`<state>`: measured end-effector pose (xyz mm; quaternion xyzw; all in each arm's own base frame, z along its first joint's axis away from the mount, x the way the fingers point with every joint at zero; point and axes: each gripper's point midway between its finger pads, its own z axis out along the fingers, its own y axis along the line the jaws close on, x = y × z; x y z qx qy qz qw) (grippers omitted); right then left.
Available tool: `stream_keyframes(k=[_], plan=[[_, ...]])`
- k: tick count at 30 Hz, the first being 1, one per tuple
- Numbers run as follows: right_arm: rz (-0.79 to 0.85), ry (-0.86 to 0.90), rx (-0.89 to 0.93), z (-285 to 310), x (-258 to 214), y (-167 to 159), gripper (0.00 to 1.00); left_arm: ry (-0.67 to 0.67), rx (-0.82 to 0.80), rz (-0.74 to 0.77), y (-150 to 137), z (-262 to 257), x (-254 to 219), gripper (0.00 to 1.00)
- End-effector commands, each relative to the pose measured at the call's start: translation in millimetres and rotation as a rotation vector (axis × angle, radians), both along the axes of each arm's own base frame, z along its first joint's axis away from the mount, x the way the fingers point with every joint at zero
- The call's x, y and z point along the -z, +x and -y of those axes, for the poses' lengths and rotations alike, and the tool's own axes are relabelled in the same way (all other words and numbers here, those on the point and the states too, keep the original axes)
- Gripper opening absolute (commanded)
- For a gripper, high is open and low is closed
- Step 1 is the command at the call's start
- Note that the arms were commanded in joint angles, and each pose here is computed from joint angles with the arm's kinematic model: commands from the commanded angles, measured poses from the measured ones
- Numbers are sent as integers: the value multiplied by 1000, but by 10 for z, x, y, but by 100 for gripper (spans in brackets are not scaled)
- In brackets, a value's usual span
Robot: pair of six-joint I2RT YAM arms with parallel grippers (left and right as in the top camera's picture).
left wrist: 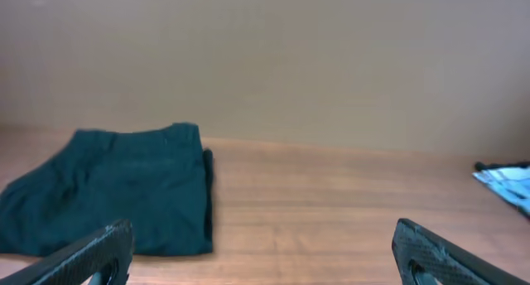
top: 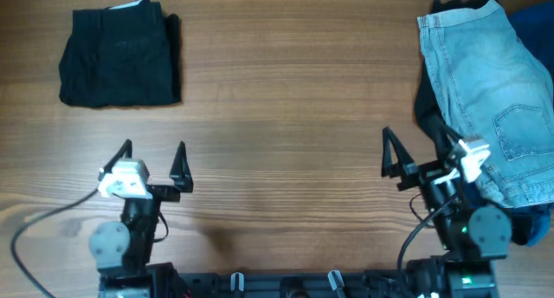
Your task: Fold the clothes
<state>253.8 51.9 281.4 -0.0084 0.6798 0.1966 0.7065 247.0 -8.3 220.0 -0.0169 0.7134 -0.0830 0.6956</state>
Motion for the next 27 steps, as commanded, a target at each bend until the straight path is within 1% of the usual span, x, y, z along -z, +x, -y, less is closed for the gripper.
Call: stream_keyframes(k=[1,2,4,5,7,11,14,17,19,22,24,27], plan=[[10,-76,99,159,-420,84,100,-74,38,-45,99,54,-442,100],[-33,-88,104,168,-500,147,100,-86,81,-91,170,122,-584,100],[-103,-94,101,165,-535,230,100,-99,114,-158,263,170,-713,100],[-131,-99,100,164,-546,264,100,-105,114,-191,304,167,-743,100],[-236,-110,96,161,-536,380,100,-123,108,-308,415,153,-778,100],[-424,-175,79,160,-494,619,100,-165,98,-556,609,133,-726,100],[-557,-174,64,181,-433,754,100,-192,90,-723,682,126,-639,100],[-697,-152,-2,115,-295,916,99,-223,94,-879,758,140,-514,100],[-743,-131,-61,22,-170,1007,100,-241,110,-927,815,167,-422,100],[-805,-113,-101,-40,31,1096,100,-276,151,-981,889,238,-271,99],[-866,-107,-125,-71,198,1108,100,-304,187,-1012,921,299,-190,100],[-962,-102,-113,-36,434,1089,100,-317,188,-1054,974,302,-54,100]])
